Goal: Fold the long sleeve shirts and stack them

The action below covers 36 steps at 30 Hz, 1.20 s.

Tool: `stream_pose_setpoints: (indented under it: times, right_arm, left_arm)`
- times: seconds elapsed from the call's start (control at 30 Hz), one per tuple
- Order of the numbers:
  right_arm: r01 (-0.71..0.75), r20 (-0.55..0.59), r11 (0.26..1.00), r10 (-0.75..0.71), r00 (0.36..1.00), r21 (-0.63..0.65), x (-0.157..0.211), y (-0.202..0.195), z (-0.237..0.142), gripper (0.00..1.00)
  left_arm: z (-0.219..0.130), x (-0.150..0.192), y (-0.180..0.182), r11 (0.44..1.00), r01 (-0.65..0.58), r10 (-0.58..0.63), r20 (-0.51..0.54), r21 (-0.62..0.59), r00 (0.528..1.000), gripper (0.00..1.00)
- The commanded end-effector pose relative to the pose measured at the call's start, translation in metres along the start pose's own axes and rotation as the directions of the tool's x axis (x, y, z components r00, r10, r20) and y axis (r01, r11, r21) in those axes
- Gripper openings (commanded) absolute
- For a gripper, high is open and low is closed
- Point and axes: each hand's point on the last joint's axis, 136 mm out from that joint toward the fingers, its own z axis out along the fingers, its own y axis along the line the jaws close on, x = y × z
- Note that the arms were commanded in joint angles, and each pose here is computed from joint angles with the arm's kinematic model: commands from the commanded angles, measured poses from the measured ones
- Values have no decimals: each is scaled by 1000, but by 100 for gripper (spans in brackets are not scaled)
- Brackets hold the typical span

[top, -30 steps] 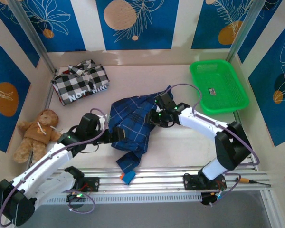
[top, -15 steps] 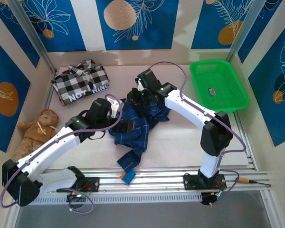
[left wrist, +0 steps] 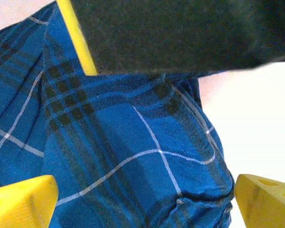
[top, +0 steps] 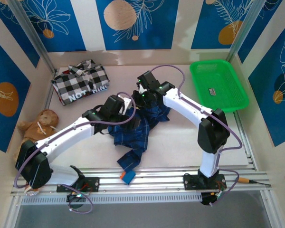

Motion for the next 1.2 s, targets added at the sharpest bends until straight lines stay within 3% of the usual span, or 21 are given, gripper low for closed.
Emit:
stream_pose_setpoints:
  times: [0.0, 0.13, 0.33, 0.47, 0.5, 0.63, 0.7, 0.93, 1.17]
  right_arm:
    - [-7, -50, 996, 3, 999, -92, 13, 26, 2, 23]
    - [-19, -50, 995, 14, 999, -100, 11, 27, 3, 23]
    - [-32, -47, 994, 27, 999, -108, 8, 27, -1, 22]
    - [-35, -45, 993, 30, 999, -115, 6, 27, -2, 22]
    - [-34, -45, 993, 29, 999, -113, 6, 26, -2, 22]
    - [-45, -40, 994, 42, 998, -100, 4, 18, -6, 22]
    - [-50, -37, 994, 47, 998, -102, 3, 15, -8, 22]
    - [-54, -34, 994, 51, 998, -97, 2, 11, -10, 22]
    - [-62, -47, 991, 57, 997, -115, 7, 15, -7, 23]
  left_arm:
    - [17, 4, -21, 999, -6, 7, -19, 50, 1000, 92]
    - [28, 6, -37, 996, 7, -5, -24, 90, 1000, 86]
    - [36, 11, -37, 995, 37, -33, -39, 90, 999, 59]
    - [34, 12, -41, 992, 54, -50, -35, 117, 998, 47]
    - [33, 12, -43, 990, 61, -57, -34, 125, 998, 48]
    - [7, 12, -43, 984, 100, -100, -9, 147, 995, 67]
    - [-7, 15, -44, 978, 126, -128, 0, 168, 992, 71]
    - [-27, 37, -54, 921, 262, -268, -21, 288, 963, 75]
    - [-16, 50, -45, 911, 326, -334, -10, 255, 942, 76]
